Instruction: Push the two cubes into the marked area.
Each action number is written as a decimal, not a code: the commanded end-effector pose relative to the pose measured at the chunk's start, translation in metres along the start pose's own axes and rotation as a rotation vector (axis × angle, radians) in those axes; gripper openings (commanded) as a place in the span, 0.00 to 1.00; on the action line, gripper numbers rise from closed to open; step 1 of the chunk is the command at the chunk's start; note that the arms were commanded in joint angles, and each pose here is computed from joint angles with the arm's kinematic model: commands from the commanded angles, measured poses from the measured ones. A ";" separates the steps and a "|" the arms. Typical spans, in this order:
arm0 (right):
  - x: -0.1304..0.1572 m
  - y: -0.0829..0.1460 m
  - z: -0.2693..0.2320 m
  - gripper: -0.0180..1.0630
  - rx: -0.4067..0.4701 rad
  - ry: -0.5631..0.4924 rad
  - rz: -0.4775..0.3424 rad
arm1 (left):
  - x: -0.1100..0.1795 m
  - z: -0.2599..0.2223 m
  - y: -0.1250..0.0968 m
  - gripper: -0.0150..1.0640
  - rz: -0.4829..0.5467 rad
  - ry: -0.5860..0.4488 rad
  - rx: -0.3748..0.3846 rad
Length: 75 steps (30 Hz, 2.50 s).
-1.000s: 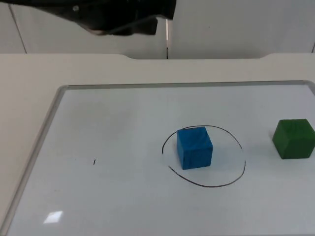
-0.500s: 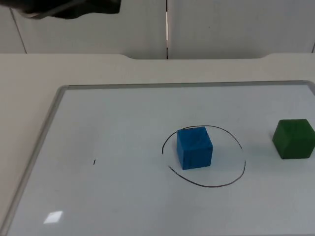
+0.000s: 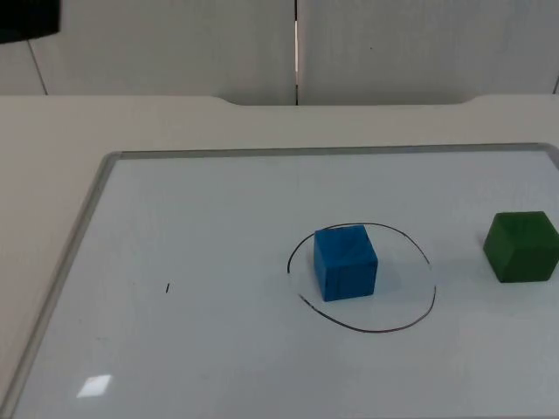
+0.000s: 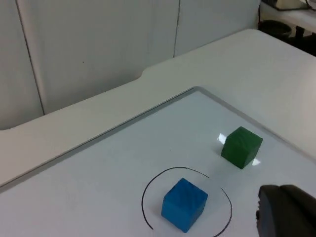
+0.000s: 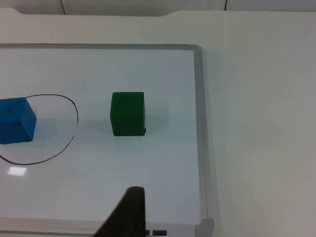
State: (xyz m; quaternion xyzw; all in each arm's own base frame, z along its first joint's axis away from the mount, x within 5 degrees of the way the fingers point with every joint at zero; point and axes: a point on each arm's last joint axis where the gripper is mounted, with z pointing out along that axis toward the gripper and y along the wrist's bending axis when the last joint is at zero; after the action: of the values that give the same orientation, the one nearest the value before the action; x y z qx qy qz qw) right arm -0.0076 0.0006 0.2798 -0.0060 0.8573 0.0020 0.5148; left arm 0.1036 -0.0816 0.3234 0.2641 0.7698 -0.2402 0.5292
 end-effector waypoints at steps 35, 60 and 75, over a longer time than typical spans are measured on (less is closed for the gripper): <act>0.000 0.000 0.000 0.99 0.003 -0.013 0.001 | 0.091 -0.112 -0.008 0.01 -0.013 0.151 -0.202; -0.011 -0.005 0.002 0.84 0.057 0.002 0.054 | 0.091 -0.112 -0.008 0.01 -0.013 0.151 -0.202; -0.107 -0.008 0.139 0.63 0.076 0.412 0.080 | 0.091 -0.112 -0.008 0.01 -0.013 0.151 -0.202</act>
State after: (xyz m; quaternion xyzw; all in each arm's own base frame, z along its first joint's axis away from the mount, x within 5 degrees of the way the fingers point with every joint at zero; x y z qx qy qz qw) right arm 0.1398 -0.0039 0.3137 0.0472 0.9383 -0.0072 0.3426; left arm -0.0067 -0.0011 0.2753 0.2221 0.8316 -0.1469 0.4873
